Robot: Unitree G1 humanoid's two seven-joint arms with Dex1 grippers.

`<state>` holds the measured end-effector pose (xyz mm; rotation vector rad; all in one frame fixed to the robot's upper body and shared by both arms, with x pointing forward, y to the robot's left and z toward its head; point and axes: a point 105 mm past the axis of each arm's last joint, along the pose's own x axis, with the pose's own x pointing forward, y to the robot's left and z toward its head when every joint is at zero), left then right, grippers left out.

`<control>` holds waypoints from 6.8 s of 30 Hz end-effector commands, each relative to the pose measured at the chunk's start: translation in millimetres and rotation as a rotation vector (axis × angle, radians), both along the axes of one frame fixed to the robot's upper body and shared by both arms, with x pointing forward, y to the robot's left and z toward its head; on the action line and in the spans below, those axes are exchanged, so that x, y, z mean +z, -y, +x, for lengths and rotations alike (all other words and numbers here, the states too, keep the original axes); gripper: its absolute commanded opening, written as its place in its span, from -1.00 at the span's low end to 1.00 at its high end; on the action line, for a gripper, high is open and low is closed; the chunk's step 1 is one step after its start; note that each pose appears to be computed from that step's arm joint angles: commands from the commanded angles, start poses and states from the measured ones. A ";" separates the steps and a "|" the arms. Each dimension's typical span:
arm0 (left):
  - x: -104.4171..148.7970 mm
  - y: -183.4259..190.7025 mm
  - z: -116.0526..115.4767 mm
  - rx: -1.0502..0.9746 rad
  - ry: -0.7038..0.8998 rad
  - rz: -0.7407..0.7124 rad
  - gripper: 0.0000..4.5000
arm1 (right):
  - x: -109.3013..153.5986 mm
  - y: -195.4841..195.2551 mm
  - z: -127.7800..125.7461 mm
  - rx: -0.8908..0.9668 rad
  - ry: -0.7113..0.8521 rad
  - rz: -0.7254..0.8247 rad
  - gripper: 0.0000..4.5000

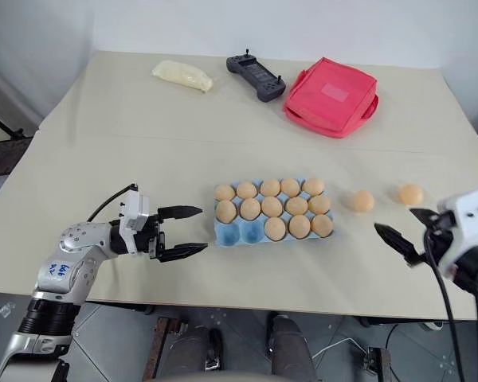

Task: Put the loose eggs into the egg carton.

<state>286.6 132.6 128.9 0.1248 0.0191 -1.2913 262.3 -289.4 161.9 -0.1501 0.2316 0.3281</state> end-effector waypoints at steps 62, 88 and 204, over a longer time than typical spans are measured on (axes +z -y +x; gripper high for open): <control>11.1 -13.7 -5.9 0.089 0.066 0.014 1.00 | -0.3 -234.9 19.5 0.724 -0.066 0.023 0.16; 9.5 -8.6 1.8 0.062 0.062 -0.003 1.00 | 21.2 -39.9 9.4 0.164 -0.023 -0.076 0.99; 14.4 -32.1 -10.7 0.127 0.106 -0.001 1.00 | 12.7 -216.4 32.7 0.708 -0.055 -0.054 -0.31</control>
